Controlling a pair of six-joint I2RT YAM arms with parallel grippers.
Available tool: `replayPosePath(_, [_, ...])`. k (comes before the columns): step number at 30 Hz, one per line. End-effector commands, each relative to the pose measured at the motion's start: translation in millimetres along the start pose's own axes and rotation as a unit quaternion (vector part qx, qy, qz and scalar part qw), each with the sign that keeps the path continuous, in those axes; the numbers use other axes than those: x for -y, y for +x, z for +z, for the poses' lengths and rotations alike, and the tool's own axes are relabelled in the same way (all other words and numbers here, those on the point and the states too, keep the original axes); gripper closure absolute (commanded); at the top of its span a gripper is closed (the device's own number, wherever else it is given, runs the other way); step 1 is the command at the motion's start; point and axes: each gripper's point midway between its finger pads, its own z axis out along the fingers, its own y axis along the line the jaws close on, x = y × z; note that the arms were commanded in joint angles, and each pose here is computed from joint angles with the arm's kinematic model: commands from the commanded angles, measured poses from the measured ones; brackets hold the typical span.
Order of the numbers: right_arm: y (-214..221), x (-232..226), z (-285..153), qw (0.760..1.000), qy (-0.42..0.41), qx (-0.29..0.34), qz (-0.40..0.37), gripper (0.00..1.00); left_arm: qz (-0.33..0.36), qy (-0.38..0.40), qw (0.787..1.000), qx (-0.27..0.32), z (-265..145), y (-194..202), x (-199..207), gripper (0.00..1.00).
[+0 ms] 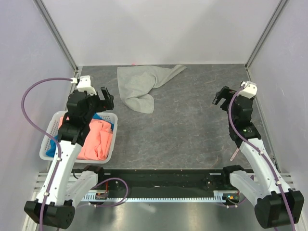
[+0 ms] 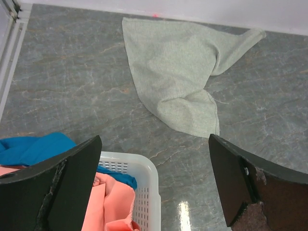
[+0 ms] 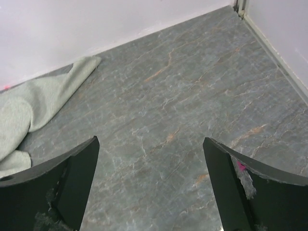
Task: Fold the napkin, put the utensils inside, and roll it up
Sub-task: Move the napkin to the centre of the board
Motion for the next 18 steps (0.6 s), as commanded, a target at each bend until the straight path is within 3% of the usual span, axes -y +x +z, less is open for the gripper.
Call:
replayPosePath(1, [-1, -14, -13, 0.999, -0.031, -0.044, 0.002, 0.02, -0.006, 0.027, 0.999, -0.019, 3, 2, 11, 0.0])
replayPosePath(9, [-21, -50, -2, 0.993, -0.092, -0.078, -0.012, 0.02, 0.015, 0.086, 0.995, -0.043, 0, 35, 25, 0.0])
replayPosePath(15, [38, -116, 45, 0.978, -0.135, -0.153, -0.033, 0.03, 0.016, 0.104, 0.993, -0.054, -1, 45, 30, 0.0])
replayPosePath(18, [101, -163, 69, 0.963, -0.144, -0.215, -0.078, 0.06, 0.017, 0.095, 0.993, -0.063, 3, 51, 26, 0.0])
